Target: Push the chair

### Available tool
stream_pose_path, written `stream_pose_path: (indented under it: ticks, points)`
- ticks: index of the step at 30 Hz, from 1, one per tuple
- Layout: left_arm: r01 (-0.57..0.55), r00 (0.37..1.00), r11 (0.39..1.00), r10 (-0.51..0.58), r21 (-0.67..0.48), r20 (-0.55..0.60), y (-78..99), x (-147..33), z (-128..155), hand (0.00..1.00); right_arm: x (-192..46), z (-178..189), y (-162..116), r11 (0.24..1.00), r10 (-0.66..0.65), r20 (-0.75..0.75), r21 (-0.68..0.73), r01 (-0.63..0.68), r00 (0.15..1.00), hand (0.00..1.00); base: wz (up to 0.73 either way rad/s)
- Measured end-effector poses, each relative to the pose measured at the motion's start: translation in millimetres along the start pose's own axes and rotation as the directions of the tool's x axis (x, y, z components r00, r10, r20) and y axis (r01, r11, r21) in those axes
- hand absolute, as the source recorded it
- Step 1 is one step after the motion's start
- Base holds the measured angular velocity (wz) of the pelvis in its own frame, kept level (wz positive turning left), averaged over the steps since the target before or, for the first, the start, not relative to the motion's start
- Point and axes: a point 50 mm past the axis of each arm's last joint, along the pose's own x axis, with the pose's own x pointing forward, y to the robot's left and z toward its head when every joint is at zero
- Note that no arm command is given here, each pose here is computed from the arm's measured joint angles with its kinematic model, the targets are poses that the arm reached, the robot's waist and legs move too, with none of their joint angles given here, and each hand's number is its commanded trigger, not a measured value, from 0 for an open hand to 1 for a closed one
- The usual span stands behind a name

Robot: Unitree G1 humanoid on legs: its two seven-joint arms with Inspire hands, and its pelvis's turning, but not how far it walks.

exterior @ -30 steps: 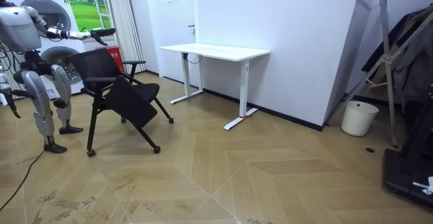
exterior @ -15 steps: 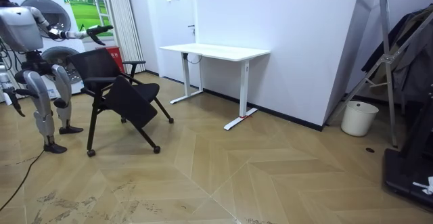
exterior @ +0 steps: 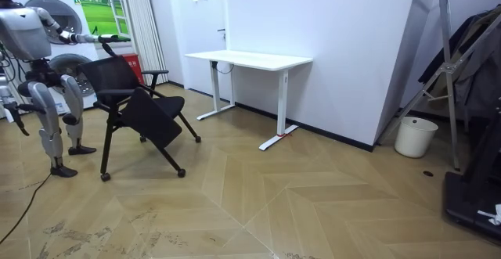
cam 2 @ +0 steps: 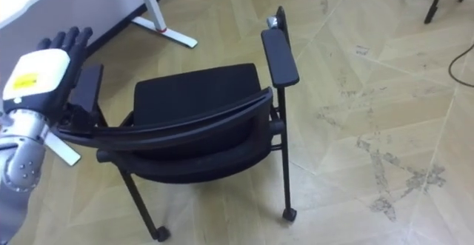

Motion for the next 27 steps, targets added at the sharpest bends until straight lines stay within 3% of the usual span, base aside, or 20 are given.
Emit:
stream_pose_path:
  ticks: [11,18,27]
  points:
    - [0.130,0.990,0.991,-0.131,0.015,0.059,0.2,-1.6,17,0.00,1,3,0,1.000,-0.014,-0.006,0.013,0.014,1.000,0.00,0.03]
    - [0.179,0.982,0.983,-0.181,0.047,0.049,3.0,-2.3,19,0.00,0,3,-6,0.999,-0.031,-0.010,0.012,0.031,0.999,0.00,0.00]
    - [0.321,0.946,0.946,-0.323,0.050,0.034,3.7,-5.1,21,0.00,0,6,-7,1.000,-0.022,0.005,0.004,0.022,1.000,0.00,0.00]
